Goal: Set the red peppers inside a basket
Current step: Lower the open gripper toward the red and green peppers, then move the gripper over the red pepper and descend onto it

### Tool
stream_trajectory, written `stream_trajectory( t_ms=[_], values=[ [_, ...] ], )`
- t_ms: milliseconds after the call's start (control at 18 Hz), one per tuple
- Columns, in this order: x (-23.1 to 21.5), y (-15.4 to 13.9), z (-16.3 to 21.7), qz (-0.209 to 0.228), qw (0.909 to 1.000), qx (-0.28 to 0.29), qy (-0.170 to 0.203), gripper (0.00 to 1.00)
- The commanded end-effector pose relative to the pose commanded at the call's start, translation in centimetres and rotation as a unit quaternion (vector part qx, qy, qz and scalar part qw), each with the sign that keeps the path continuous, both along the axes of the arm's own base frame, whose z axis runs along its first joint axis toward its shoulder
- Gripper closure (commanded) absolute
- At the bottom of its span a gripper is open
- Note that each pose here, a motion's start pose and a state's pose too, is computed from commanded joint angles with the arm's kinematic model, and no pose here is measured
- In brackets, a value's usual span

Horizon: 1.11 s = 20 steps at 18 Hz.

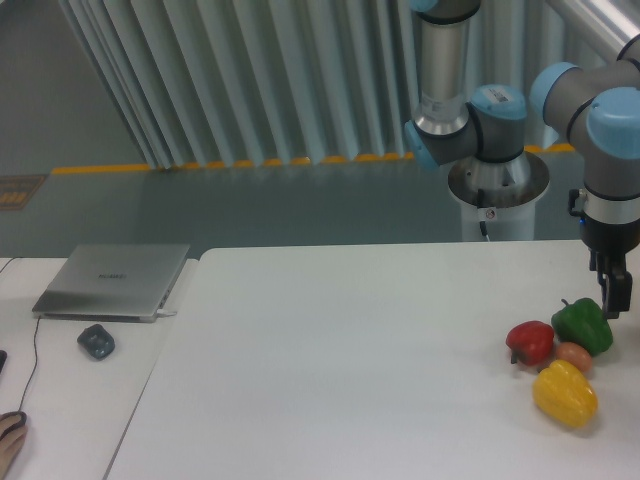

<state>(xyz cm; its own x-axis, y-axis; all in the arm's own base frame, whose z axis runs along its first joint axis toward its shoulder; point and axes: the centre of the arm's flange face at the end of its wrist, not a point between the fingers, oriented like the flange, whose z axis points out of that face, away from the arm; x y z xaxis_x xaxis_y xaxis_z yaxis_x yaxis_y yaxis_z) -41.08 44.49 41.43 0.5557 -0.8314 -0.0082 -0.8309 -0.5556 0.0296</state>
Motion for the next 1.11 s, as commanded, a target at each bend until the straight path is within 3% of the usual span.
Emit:
stream_trajectory(
  t_ms=[333,444,667,944,1111],
  values=[
    [0.7,0.4,0.5,-0.012,0.9999,0.007,0.001,0.00],
    [1.2,-0.1,-1.0,-0.009,0.9999,0.001,-0.012,0.00],
    [3.0,-0.7,-1.4,0.003,0.9994,0.033,-0.007,0.00],
    [5.4,0.7,-2.3,0.139,0.9897,0.027,-0.019,0.00],
    [7.1,1.7,-3.6,0.225,0.9736,0.020,-0.030,0.00]
  ],
)
